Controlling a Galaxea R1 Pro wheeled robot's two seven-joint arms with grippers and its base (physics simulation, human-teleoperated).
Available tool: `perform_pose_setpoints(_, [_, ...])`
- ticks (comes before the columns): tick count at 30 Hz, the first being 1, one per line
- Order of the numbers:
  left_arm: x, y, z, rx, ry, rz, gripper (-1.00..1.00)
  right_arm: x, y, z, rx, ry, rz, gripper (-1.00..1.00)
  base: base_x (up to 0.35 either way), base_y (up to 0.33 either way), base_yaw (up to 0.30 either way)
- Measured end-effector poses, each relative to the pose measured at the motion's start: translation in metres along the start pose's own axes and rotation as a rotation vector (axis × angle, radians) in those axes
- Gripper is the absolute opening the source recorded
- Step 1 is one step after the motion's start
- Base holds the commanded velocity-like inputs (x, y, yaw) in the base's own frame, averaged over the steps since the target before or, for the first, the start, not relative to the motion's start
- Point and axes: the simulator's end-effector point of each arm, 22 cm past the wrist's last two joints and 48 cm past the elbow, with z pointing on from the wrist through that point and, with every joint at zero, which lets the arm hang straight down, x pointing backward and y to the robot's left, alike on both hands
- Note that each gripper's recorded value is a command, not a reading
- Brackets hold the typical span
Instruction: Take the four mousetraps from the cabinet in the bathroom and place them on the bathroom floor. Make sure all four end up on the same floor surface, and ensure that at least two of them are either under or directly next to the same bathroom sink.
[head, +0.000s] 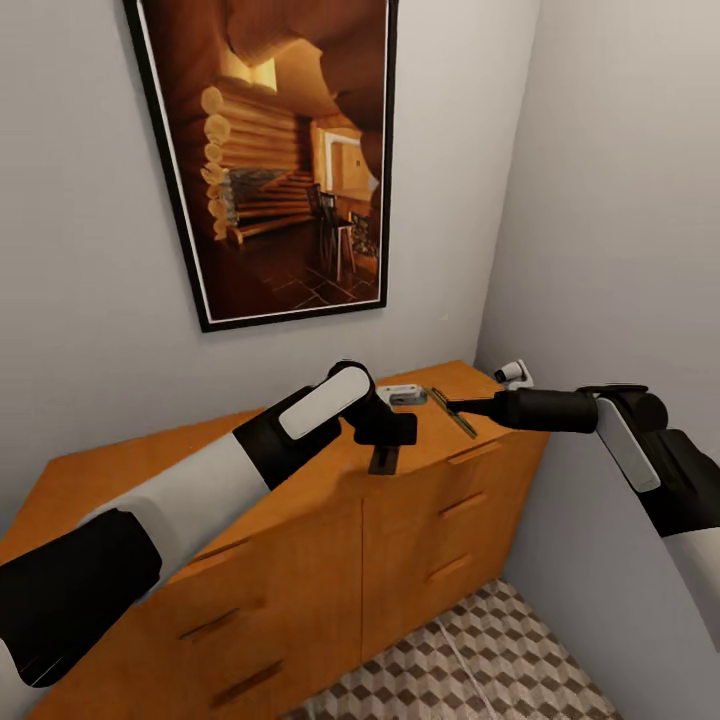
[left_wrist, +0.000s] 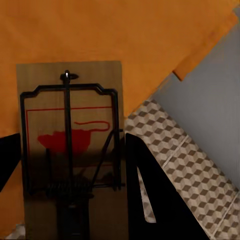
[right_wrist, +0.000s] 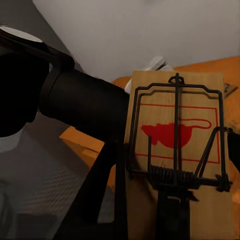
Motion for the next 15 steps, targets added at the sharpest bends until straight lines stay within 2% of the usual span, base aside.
perform_pose_setpoints(15, [0.0043,0.0084,0.0070,-0.018,0.011,-0.022,-1.00,0.0000,-0.0004,-0.0004,0.001,0.000,-0.001,-1.00,-0.334,-0.094,0.000])
